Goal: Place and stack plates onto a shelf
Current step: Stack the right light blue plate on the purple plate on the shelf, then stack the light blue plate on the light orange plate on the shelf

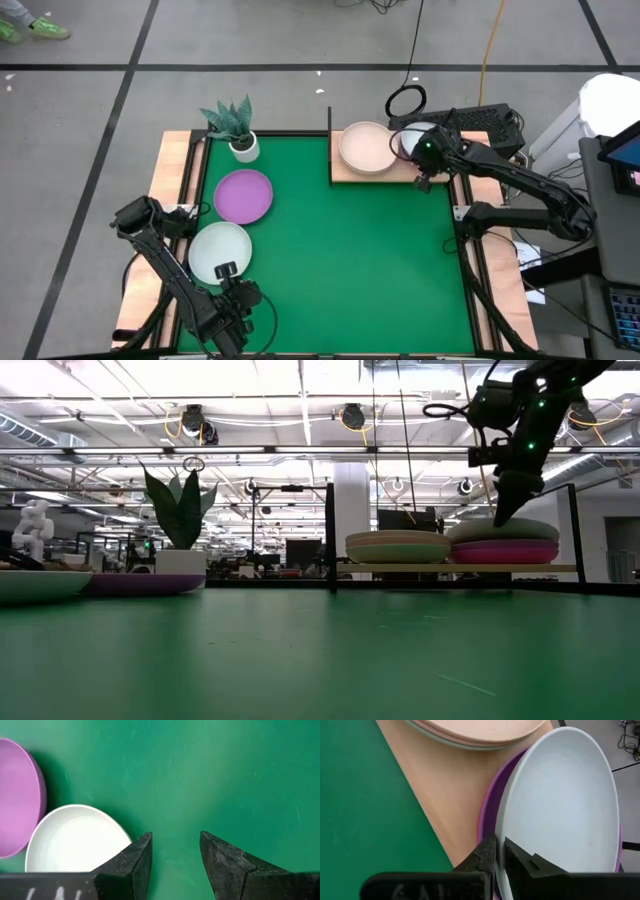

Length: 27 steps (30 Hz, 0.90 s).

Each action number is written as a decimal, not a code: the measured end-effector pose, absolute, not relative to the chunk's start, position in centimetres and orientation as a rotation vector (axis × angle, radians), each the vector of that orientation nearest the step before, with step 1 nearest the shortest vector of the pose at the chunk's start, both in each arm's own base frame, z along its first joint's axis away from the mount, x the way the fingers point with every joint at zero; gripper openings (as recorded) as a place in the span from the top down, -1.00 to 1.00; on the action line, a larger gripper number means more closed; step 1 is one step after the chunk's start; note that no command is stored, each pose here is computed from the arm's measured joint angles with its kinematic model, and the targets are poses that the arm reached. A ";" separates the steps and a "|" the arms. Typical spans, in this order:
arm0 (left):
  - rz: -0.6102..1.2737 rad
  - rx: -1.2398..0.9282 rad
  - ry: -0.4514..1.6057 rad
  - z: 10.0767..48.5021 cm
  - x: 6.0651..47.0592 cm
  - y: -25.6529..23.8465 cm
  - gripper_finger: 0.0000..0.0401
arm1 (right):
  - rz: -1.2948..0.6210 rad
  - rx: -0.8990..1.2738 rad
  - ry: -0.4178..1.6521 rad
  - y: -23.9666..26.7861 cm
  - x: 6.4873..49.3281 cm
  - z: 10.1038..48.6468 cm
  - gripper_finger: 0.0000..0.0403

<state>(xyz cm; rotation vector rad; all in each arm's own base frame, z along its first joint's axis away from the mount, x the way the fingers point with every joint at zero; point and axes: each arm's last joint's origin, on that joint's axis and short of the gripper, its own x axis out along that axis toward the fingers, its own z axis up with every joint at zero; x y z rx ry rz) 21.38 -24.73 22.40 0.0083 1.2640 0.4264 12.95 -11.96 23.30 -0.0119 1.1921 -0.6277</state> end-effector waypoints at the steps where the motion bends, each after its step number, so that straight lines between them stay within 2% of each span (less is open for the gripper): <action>1: 0.429 0.001 1.268 22.4 21.4 -24.7 0.15 | -0.629 -0.008 1.185 -11.8 13.0 23.4 0.92; 13: 0.473 -0.064 1.275 22.4 21.3 -24.7 0.15 | -0.611 -0.038 1.028 -9.0 12.2 25.5 0.92; 19: 0.475 -0.079 1.290 22.4 21.2 -24.7 0.15 | -0.665 -0.090 1.044 -8.9 12.0 25.6 0.91; 22: 0.481 -0.088 1.287 22.4 21.2 -24.7 0.15 | -0.685 -0.107 1.075 -9.2 12.2 25.4 0.82; 27: 0.483 -0.090 1.287 22.4 21.2 -24.7 0.15 | -0.688 -0.100 1.085 -9.5 12.7 25.1 0.47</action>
